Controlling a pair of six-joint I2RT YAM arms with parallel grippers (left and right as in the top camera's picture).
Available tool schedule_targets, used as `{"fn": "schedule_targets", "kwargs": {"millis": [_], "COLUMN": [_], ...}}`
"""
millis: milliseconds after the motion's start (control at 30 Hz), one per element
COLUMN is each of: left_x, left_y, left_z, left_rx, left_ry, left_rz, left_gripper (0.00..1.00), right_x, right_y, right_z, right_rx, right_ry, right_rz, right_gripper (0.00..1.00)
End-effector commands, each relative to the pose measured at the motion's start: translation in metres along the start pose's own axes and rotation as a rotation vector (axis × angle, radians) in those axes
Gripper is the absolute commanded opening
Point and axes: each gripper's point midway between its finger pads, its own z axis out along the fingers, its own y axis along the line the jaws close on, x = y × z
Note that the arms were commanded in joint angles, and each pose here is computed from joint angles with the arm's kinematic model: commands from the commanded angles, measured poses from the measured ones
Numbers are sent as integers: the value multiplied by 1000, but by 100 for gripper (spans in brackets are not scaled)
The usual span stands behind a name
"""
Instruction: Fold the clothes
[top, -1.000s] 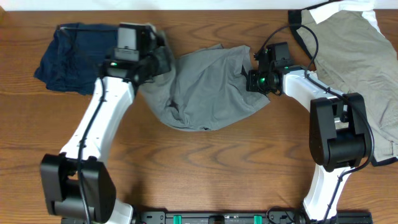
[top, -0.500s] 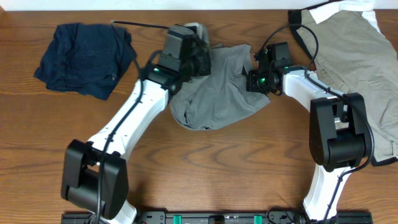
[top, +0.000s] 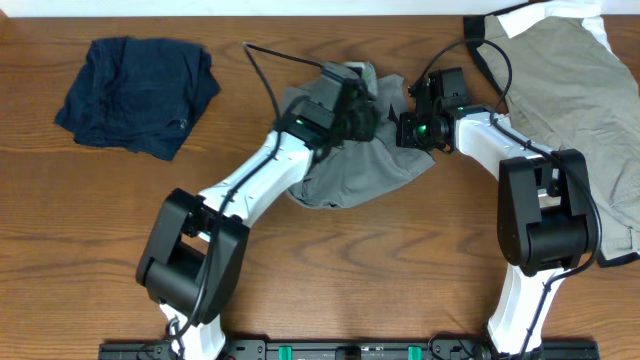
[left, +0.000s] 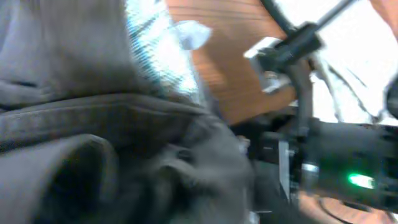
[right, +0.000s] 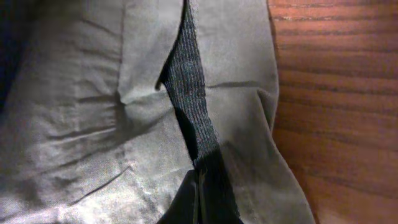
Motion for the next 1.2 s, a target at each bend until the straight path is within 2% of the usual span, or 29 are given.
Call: {"fn": "schedule_targets", "kwargs": {"millis": [0,233,467,600,733,900,1067,1167], "left_x": [-21,-67,-108,-118,-113,-94,-84,-85], "left_y": [-10,14,22,38,77,116,131,136], "left_z": [-12,-76,-174,-215,-230,-230,-232,-235], "left_rx": [27,-32,-60,-108,-244,-375,-415,-435], "left_ry": [-48,-104,-261,-325,-321,-225,-173,-177], "left_rz": [8,-55,-38,-49,-90,-51,-14,-20], "left_gripper": [83,100,98,98,98,98,98,98], "right_x": [-7,-41,-60,-58,-53,-46,-40,-35], "right_y": [4,16,43,64,93,135,147,148], "right_z": [-1,-56,-104,-101,-95,-89,-78,-69], "right_rx": [-49,-166,-225,-252,-280,-295,-198,-163], "right_ry": [-9,-120,-213,-216,-218,-276,-302,-296], "right_rz": [16,18,-41,-85,-151,-474,-697,-787], "right_gripper": [1,3,32,41,52,67,76,78]}}
